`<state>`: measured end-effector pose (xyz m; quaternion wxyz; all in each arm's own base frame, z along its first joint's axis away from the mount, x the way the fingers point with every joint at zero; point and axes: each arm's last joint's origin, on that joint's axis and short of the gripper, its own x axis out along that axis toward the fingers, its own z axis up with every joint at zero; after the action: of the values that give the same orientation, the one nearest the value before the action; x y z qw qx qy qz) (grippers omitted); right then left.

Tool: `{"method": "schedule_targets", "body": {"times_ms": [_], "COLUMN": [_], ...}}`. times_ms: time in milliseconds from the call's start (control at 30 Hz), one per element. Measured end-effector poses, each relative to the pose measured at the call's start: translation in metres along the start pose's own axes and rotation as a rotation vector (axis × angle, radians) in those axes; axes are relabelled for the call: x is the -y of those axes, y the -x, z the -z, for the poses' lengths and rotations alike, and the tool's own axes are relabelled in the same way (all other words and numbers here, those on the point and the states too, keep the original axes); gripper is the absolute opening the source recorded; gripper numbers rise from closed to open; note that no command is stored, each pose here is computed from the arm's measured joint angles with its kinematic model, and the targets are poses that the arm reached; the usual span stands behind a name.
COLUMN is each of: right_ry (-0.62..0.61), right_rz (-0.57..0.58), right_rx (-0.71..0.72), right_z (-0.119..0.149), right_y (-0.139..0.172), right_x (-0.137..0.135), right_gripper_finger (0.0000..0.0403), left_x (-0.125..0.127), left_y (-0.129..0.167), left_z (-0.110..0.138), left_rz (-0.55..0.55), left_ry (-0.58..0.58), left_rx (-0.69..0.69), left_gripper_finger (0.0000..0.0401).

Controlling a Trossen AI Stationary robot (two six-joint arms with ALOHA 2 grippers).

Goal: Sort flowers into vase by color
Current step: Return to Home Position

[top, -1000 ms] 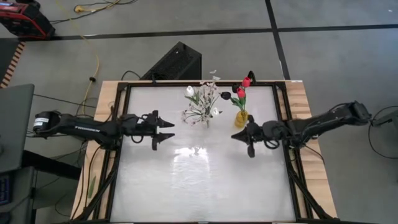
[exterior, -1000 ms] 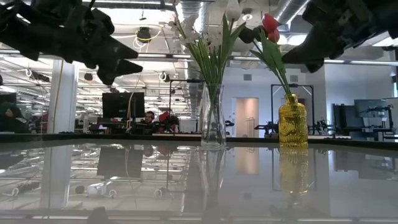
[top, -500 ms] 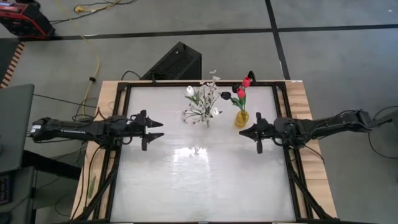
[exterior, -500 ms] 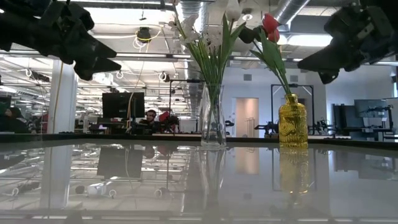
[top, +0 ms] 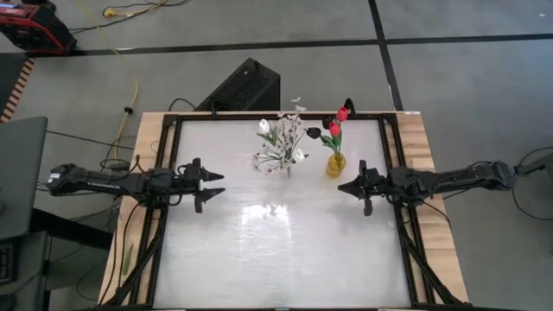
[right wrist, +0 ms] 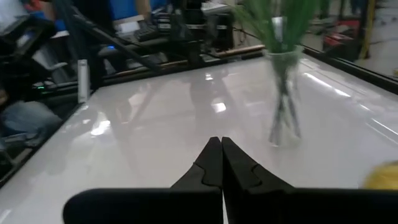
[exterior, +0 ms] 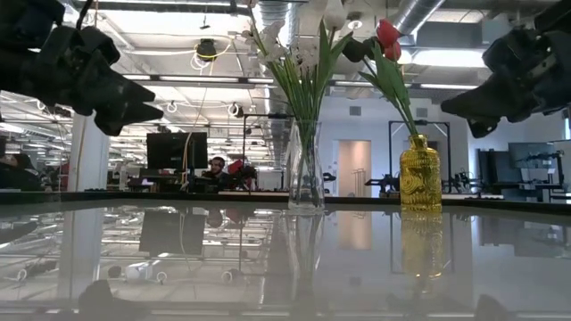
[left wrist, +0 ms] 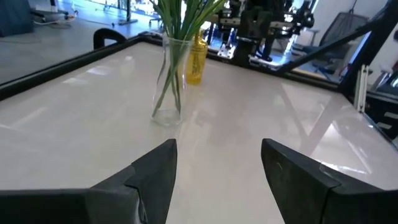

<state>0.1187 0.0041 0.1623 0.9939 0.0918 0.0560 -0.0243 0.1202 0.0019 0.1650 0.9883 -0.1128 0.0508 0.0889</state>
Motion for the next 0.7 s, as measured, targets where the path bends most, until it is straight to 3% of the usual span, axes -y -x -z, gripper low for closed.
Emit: {"method": "schedule_targets", "body": {"times_ms": [367,533,700], "right_ry": [0.004,0.101,0.121], "right_rz": [0.078,0.067,0.099], "right_rx": [0.018,0.070,0.114], "right_z": [-0.001,-0.005,-0.005], "right_y": [0.016,0.020,0.019], "right_x": [0.017,0.019,0.023], "right_gripper_finger": [0.0018,0.0019,0.0019], "left_x": [-0.002,-0.002,-0.002], "left_y": [0.009,0.011,0.011], "left_z": [0.001,0.000,-0.001], "left_rz": [0.021,0.025,0.030], "left_ry": [-0.006,-0.018,0.024], "left_rx": [0.071,0.095,0.097], "left_gripper_finger": [0.0222,0.0222,0.0222]}}
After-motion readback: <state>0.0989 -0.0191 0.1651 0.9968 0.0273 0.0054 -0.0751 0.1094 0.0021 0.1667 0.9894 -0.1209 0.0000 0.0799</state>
